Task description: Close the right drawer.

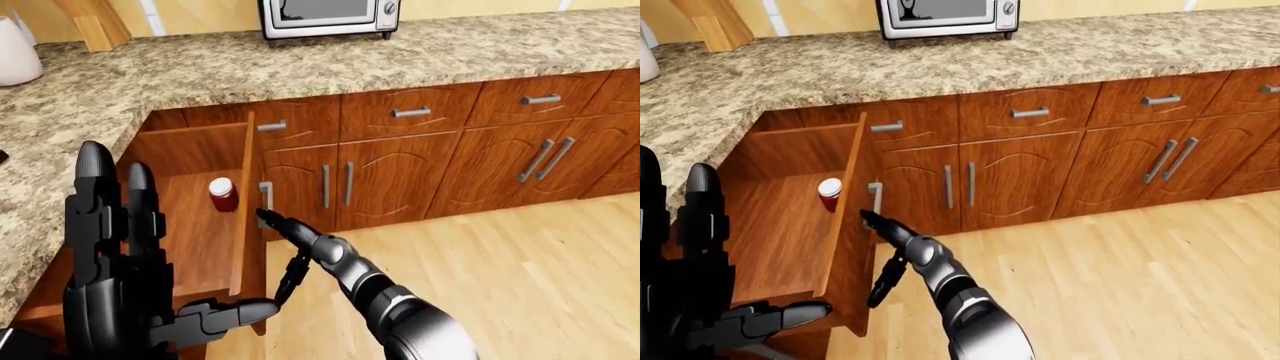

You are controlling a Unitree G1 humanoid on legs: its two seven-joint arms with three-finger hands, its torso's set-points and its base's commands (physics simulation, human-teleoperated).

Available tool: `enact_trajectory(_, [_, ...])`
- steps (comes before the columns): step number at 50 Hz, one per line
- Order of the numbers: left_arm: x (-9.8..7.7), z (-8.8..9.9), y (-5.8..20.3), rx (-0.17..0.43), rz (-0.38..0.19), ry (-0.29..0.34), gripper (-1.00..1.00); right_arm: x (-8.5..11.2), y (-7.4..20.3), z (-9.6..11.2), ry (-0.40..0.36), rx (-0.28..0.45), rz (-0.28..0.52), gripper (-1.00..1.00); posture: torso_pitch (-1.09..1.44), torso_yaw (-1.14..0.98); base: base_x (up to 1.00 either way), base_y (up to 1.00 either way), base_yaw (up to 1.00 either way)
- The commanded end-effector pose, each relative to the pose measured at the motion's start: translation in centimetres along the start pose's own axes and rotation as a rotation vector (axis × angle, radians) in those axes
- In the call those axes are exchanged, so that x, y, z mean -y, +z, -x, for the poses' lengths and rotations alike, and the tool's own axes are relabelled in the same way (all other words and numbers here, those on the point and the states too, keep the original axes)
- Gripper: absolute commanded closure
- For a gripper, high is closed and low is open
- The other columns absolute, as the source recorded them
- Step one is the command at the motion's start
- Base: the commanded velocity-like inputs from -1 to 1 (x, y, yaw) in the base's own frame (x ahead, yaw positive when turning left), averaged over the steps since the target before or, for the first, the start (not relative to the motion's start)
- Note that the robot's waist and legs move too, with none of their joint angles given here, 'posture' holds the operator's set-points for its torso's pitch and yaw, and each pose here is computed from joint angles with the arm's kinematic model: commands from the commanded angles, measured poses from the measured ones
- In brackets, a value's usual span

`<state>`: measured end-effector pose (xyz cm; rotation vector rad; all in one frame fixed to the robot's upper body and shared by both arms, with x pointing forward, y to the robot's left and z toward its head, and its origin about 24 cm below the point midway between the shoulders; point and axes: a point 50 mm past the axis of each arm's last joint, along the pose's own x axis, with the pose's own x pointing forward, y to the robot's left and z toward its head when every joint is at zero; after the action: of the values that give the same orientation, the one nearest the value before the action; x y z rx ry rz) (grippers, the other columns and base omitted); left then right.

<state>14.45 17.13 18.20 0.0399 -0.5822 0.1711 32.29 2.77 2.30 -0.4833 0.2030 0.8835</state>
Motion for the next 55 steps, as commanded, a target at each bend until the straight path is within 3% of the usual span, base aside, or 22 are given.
enact_trajectory(1, [0.0,-0.1,1.1,0.065,0.002,-0.001,-1.0,-0.2,2.7,-0.5,0.059,0.102,0.063,-1.0,0.0,0.0,0.0,0.0,0.0])
enact_trajectory(11, [0.0,-0.1,1.0,0.064,0.001,0.0,-1.0,6.0,4.8,1.2,-0.132,0.192,0.026,-1.0,0.0,0.0,0.0,0.0,0.0])
enact_trajectory(15, [0.1,0.0,0.9,0.063,-0.001,-0.003,-1.0,10.0,6.2,4.9,-0.295,0.257,-0.003,-1.0,0.0,0.0,0.0,0.0,0.0])
enact_trajectory(20, [0.2,0.0,0.9,0.061,-0.002,-0.007,-1.0,11.9,7.2,11.4,-0.463,0.309,-0.01,-1.0,0.0,0.0,0.0,0.0,0.0])
enact_trajectory(23, [0.3,0.1,0.8,0.06,-0.004,-0.01,-1.0,11.7,6.8,15.2,-0.559,0.328,-0.02,-1.0,0.0,0.0,0.0,0.0,0.0])
enact_trajectory(26, [0.3,0.1,0.8,0.059,-0.004,-0.01,-1.0,10.7,6.3,17.2,-0.601,0.336,-0.028,-1.0,0.0,0.0,0.0,0.0,0.0])
enact_trajectory(28, [0.4,0.1,0.8,0.058,-0.005,-0.013,-1.0,9.7,5.8,20.0,-0.693,0.358,-0.043,-1.0,0.0,0.0,0.0,0.0,0.0])
enact_trajectory(32, [0.5,0.1,0.7,0.057,-0.006,-0.015,-1.0,8.4,5.0,23.3,-0.787,0.385,-0.063,-1.0,0.0,0.0,0.0,0.0,0.0])
enact_trajectory(36, [0.5,0.1,0.6,0.056,-0.006,-0.017,-1.0,7.2,3.3,25.9,-0.917,0.443,-0.105,-1.0,0.0,0.0,0.0,0.0,0.0])
enact_trajectory(37, [0.5,0.1,0.7,0.057,-0.007,-0.018,-1.0,6.9,2.7,26.9,-0.981,0.486,-0.114,-1.0,0.0,0.0,0.0,0.0,0.0])
enact_trajectory(42, [0.5,0.1,0.6,0.055,-0.007,-0.02,-1.0,6.6,2.2,28.7,-1.15,0.609,-0.084,-1.0,0.0,0.0,0.0,0.0,0.0])
enact_trajectory(45, [0.6,0.1,0.5,0.054,-0.007,-0.023,-1.0,6.7,2.0,29.9,-1.235,0.657,-0.116,-1.0,0.0,0.0,0.0,0.0,0.0])
enact_trajectory(49, [0.7,0.1,0.5,0.051,-0.007,-0.027,-1.0,6.7,1.4,29.7,-1.257,0.652,-0.123,-1.0,0.0,0.0,0.0,0.0,0.0])
enact_trajectory(51, [0.7,0.1,0.4,0.05,-0.011,-0.029,-1.0,6.8,1.4,30.3,-1.307,0.666,-0.132,-1.0,0.0,0.0,0.0,0.0,0.0])
enact_trajectory(55, [0.9,0.0,0.6,0.053,-0.012,-0.034,-1.0,6.9,1.1,30.0,-1.298,0.663,-0.159,-1.0,0.0,0.0,0.0,0.0,0.0])
